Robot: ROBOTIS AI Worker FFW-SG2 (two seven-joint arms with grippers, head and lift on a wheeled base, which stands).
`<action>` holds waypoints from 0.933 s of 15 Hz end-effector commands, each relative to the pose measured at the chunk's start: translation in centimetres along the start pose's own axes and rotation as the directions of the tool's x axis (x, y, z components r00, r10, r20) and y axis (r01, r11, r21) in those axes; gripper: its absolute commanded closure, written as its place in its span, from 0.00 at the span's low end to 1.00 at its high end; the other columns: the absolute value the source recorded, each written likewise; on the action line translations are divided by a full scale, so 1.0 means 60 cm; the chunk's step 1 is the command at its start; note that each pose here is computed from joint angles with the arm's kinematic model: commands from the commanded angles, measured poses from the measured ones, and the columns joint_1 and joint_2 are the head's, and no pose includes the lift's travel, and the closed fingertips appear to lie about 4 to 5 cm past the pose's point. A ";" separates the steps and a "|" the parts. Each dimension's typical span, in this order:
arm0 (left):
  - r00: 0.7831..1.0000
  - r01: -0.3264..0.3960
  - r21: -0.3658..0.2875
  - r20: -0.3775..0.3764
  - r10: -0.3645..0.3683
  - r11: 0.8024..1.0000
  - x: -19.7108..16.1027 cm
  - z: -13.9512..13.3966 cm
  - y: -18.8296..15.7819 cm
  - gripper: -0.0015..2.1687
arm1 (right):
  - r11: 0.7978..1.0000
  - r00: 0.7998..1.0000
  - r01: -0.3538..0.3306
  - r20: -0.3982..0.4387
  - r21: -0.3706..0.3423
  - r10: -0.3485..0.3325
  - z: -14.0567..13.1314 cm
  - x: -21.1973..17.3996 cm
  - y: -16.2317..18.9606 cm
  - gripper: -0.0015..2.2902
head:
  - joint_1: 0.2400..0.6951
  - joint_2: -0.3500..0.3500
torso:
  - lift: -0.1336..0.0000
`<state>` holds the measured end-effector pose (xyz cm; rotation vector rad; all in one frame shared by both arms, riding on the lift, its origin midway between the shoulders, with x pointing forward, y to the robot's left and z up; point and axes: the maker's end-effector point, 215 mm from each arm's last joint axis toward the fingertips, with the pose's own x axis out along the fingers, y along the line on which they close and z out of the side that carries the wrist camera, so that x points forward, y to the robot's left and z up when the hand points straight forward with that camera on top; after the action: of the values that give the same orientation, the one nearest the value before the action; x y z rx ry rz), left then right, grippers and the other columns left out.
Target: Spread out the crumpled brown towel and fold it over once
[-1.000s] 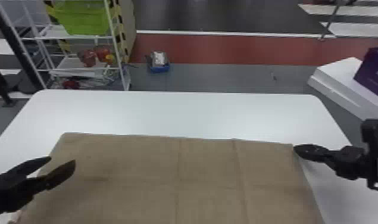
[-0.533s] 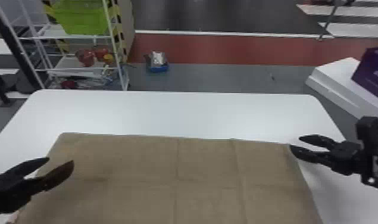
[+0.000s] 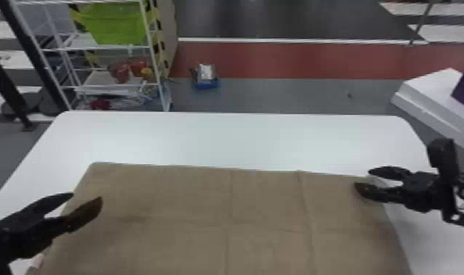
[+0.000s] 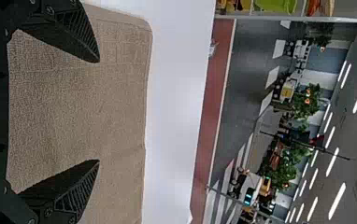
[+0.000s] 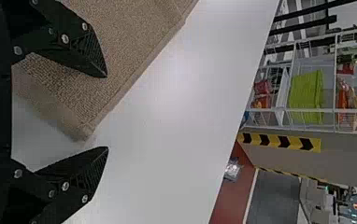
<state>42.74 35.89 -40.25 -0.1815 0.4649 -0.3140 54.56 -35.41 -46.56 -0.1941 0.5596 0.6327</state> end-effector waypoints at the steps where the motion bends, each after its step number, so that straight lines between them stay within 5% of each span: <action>1: 1.000 0.000 0.003 0.004 0.000 1.000 -0.001 0.003 0.002 0.06 | 1.000 1.000 0.001 -0.018 0.013 -0.001 -0.008 -0.007 -0.007 0.23 | 1.00 0.51 | 0.08; 5: 1.000 0.005 0.007 0.009 -0.005 1.000 0.001 0.006 -0.002 0.06 | 1.000 1.000 -0.005 -0.024 0.024 0.005 -0.021 -0.015 -0.006 0.59 | 1.00 0.49 | 0.08; 10: 0.999 -0.010 0.042 0.047 0.008 0.999 0.005 0.032 0.003 0.06 | 1.000 1.000 -0.018 -0.001 0.003 0.018 -0.011 -0.014 0.006 0.59 | 1.00 0.49 | 0.08; 13: 0.998 0.032 0.041 0.047 -0.034 0.999 0.063 0.053 0.000 0.06 | 1.000 1.000 -0.026 -0.001 0.003 0.026 -0.009 -0.017 0.016 0.59 | 1.00 0.50 | 0.08; 14: 0.997 0.047 0.084 0.052 -0.052 0.995 0.096 0.066 -0.011 0.06 | 0.999 0.999 -0.034 0.002 0.007 0.034 -0.008 -0.020 0.023 0.59 | 1.00 0.50 | 0.08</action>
<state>46.86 35.12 -38.90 -0.1544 0.4050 -0.3438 53.12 -35.25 -46.44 -0.1844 0.5626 0.6630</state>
